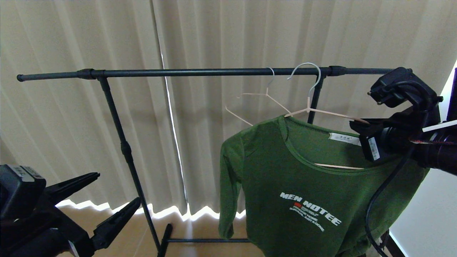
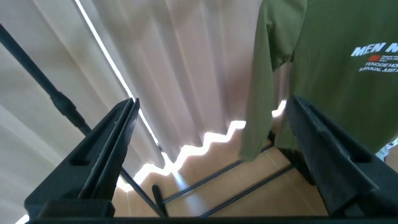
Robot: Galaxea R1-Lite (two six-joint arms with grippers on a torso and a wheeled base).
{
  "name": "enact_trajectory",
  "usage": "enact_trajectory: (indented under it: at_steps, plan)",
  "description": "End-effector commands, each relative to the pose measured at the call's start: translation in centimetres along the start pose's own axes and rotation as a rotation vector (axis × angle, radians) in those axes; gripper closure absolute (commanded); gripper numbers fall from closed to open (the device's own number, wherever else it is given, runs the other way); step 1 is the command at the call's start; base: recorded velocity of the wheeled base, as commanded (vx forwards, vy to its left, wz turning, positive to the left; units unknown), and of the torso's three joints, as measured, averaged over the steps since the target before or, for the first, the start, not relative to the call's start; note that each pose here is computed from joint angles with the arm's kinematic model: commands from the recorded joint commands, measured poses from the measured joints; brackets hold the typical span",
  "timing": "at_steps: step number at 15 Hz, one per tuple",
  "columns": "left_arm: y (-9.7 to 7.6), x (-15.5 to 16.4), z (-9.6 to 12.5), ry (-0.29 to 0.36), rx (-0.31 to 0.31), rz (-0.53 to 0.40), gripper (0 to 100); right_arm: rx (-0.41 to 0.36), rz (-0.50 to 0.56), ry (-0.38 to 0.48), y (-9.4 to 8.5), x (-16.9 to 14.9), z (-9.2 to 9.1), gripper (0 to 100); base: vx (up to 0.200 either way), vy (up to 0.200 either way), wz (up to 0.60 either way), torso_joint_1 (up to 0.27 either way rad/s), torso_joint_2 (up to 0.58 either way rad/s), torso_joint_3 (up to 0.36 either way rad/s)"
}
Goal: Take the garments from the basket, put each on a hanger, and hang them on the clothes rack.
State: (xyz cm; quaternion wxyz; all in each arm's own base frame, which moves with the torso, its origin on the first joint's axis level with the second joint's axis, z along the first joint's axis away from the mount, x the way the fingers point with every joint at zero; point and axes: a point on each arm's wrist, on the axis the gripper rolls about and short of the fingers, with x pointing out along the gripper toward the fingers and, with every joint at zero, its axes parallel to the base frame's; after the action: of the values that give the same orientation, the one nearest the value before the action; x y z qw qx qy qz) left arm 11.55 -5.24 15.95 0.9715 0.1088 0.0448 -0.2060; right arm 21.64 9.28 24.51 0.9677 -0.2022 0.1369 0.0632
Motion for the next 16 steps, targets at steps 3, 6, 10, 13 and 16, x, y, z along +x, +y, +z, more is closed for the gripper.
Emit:
enact_trajectory:
  at_steps: [3,6,10,13,16]
  plan:
    - [0.01,-0.06,-0.22,0.010,0.017,0.004,0,-0.003,0.004,0.006,0.12,0.13,-0.18,100,0.000,0.133,0.00,0.000,0.00,0.003]
    - [-0.01,-0.07,-0.26,0.011,0.019,0.003,0,0.002,0.004,0.005,0.10,0.09,-0.16,100,0.000,0.200,0.00,0.004,0.00,0.005]
    - [-0.02,-0.04,-0.28,0.012,0.018,0.001,0,0.005,0.000,-0.002,0.01,-0.09,-0.08,100,0.000,0.200,0.00,0.002,0.00,0.001]
    - [-0.07,-0.15,-0.42,0.013,0.019,-0.001,0,0.008,-0.007,0.000,-0.16,-0.03,-0.12,100,0.000,0.067,0.00,-0.002,0.00,0.002]
    - [-0.05,-0.10,-0.35,0.012,0.019,-0.001,0,0.009,-0.005,-0.001,-0.16,-0.03,-0.12,100,0.000,0.000,0.00,0.000,0.00,0.000]
